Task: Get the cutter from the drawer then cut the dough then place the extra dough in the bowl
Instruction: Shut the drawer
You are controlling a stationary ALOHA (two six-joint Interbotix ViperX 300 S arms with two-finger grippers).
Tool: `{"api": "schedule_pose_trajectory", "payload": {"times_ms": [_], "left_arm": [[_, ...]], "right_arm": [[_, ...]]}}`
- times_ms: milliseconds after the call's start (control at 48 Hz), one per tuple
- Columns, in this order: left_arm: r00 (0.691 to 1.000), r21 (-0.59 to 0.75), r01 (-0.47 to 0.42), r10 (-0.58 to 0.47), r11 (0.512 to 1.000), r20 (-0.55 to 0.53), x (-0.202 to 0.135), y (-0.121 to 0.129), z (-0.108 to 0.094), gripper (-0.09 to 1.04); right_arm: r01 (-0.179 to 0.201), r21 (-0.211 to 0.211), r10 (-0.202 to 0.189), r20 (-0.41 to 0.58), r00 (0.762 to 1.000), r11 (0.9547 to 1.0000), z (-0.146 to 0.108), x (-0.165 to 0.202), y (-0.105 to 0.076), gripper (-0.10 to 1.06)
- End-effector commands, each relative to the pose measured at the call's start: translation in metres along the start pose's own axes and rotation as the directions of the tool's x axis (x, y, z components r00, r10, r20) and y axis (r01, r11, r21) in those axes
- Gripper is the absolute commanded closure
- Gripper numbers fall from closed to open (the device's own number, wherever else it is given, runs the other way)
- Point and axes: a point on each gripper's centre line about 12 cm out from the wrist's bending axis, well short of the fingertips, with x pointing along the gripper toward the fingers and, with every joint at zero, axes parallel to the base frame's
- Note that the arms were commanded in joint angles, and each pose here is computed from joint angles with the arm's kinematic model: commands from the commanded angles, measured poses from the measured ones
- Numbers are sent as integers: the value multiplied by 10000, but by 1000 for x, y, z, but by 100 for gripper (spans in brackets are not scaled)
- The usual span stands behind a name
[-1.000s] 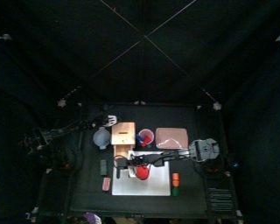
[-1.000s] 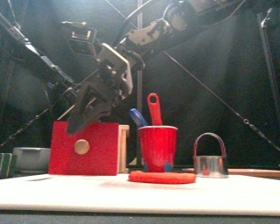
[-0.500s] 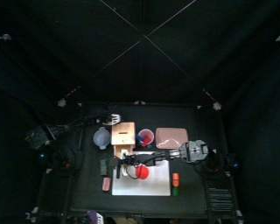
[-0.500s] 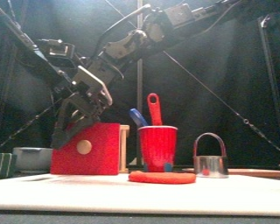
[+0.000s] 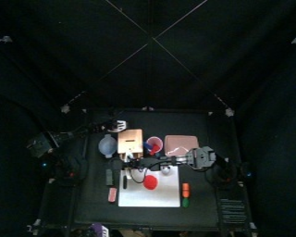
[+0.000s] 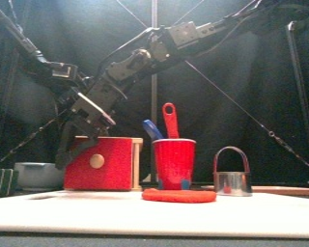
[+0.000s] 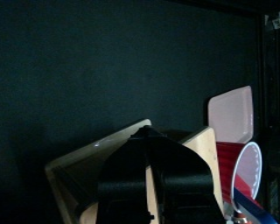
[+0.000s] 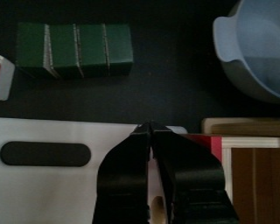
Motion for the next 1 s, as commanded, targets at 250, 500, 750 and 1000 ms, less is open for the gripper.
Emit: {"api": "schedule_pose_trajectory", "payload": {"times_ms": [250, 500, 750, 1000], "left_arm": [[10000, 85, 97, -96, 9999, -6, -2, -4, 1, 65], [10000, 85, 97, -96, 9999, -6, -2, -4, 1, 65], [9999, 81, 102, -103, 9999, 68, -3, -4, 2, 65], [9978, 850, 288, -337, 9960, 563, -18, -10, 10, 65]], "right_arm": [[651, 173, -661, 605, 9960, 9977, 20, -13, -40, 59], [893, 84, -897, 760, 9931, 9960, 25, -7, -50, 59], [947, 131, -955, 834, 9919, 9954, 30, -5, -54, 59], [522, -273, -472, 1597, 9860, 9983, 64, -39, -15, 59]]}}
